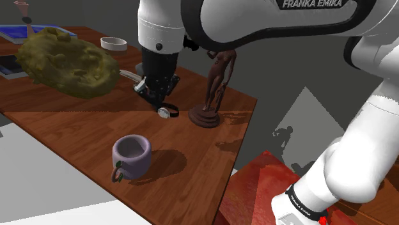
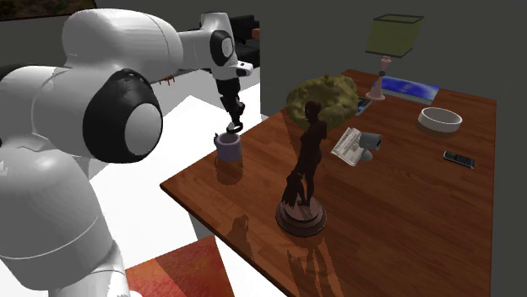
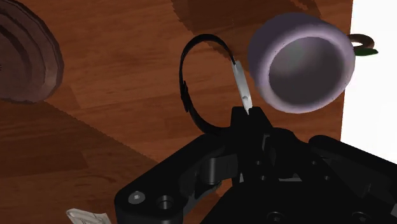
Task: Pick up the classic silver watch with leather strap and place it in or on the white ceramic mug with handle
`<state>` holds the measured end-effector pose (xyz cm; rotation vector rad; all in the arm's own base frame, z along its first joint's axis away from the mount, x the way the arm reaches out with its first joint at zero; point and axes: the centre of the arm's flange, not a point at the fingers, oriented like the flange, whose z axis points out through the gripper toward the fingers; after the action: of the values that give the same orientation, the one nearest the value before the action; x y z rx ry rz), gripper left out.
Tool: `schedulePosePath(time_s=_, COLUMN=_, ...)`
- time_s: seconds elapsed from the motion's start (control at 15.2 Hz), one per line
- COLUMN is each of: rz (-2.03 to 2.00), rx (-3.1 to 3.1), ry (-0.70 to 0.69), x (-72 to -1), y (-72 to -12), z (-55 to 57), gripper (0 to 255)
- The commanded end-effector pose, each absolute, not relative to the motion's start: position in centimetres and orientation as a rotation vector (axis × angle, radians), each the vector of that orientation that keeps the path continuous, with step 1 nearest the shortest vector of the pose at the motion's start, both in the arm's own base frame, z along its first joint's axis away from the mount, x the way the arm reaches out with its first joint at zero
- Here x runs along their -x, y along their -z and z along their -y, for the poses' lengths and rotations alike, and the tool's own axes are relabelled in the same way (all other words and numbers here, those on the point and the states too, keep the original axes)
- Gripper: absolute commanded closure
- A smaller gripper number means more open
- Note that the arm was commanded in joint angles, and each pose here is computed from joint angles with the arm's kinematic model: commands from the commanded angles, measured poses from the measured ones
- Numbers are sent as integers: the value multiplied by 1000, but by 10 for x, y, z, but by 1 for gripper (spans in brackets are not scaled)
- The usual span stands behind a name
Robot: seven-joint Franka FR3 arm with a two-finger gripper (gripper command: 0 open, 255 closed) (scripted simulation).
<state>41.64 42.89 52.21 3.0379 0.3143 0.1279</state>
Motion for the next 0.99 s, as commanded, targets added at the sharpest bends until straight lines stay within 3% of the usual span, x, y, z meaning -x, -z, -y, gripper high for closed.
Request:
schedulePosePath(time_s=0.0, rz=-310, rx=-3038, ry=-129, x=-414, y=-525, z=-454, gripper=255)
schedulePosePath(time_s=0.4, rz=-310, rx=-3038, ry=-129, x=-407, y=-533, z=-532, gripper=255)
schedulePosePath(time_s=0.92, rz=-310, rx=-3038, ry=-129, x=-407, y=-491, z=-532, gripper=255)
